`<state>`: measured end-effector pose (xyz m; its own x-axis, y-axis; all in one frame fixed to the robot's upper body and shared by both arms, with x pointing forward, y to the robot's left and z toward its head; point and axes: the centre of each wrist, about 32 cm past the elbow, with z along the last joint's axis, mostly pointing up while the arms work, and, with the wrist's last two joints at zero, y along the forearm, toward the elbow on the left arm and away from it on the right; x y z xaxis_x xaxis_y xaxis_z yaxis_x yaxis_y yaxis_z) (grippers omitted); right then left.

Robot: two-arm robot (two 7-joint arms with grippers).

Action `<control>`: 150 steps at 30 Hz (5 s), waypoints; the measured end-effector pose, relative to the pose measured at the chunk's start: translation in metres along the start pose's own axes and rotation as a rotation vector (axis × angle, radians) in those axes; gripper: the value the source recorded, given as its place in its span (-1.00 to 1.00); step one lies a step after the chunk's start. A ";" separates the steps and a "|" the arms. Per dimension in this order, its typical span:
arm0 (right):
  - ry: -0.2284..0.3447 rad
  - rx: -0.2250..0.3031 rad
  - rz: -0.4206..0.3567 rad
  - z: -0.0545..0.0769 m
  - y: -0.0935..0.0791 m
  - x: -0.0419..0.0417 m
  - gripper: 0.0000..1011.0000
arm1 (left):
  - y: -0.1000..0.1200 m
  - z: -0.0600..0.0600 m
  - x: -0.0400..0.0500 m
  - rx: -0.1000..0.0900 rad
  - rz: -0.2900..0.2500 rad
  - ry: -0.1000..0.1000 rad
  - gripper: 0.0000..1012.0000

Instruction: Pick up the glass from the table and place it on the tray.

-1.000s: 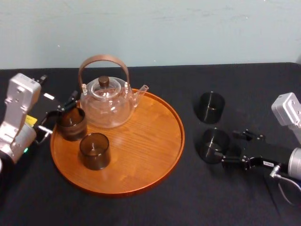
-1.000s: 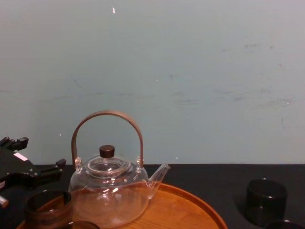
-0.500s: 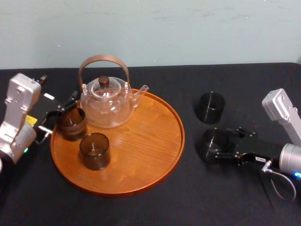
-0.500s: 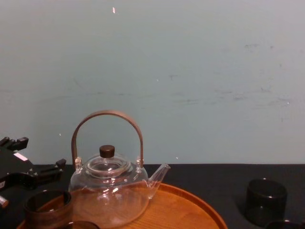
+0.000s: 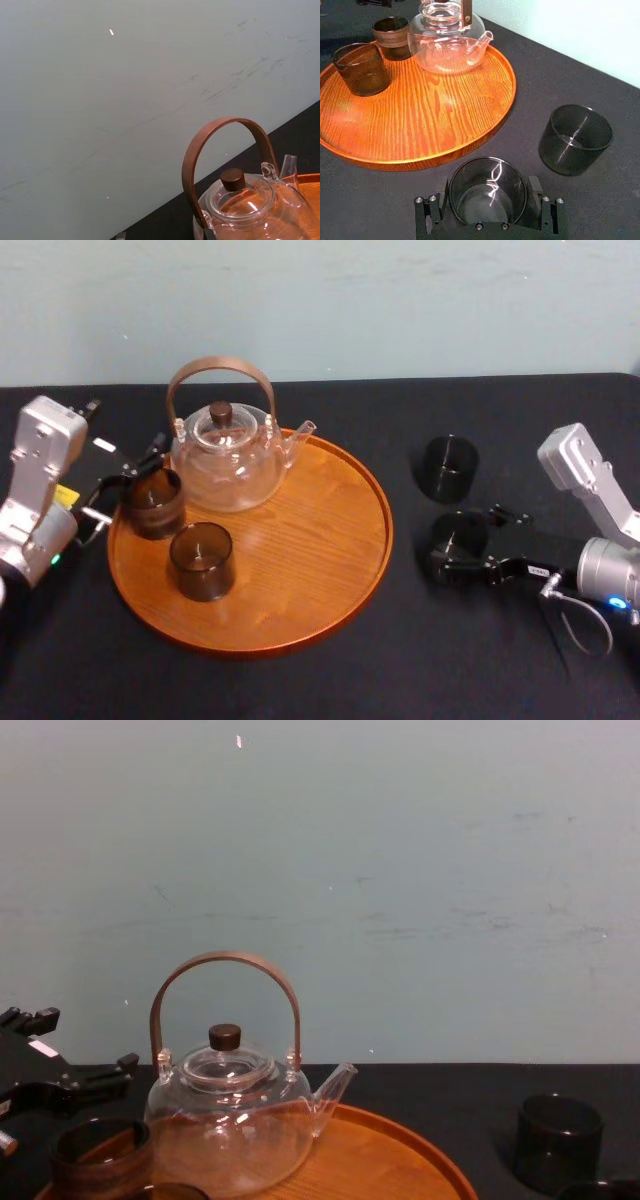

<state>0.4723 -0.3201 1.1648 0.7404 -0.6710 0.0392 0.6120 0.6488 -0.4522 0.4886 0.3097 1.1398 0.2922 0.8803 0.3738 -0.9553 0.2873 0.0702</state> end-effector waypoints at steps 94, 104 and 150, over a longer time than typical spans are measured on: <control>-0.115 0.135 0.316 0.051 0.097 -0.0318 0.78 | 0.000 0.000 0.0000 0.000 0.000 0.000 0.98; -0.092 0.113 0.327 0.041 0.103 -0.0350 0.78 | 0.000 0.000 0.0000 0.000 0.000 0.000 0.98; -0.083 0.089 0.324 0.035 0.105 -0.0379 0.98 | 0.000 0.000 0.0000 0.000 0.000 0.000 0.98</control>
<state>0.5186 -0.2136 1.1470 0.9179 -0.3963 -0.0197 0.3608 0.8544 -0.3738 0.4887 0.3097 1.1398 0.2922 0.8803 0.3738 -0.9553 0.2873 0.0702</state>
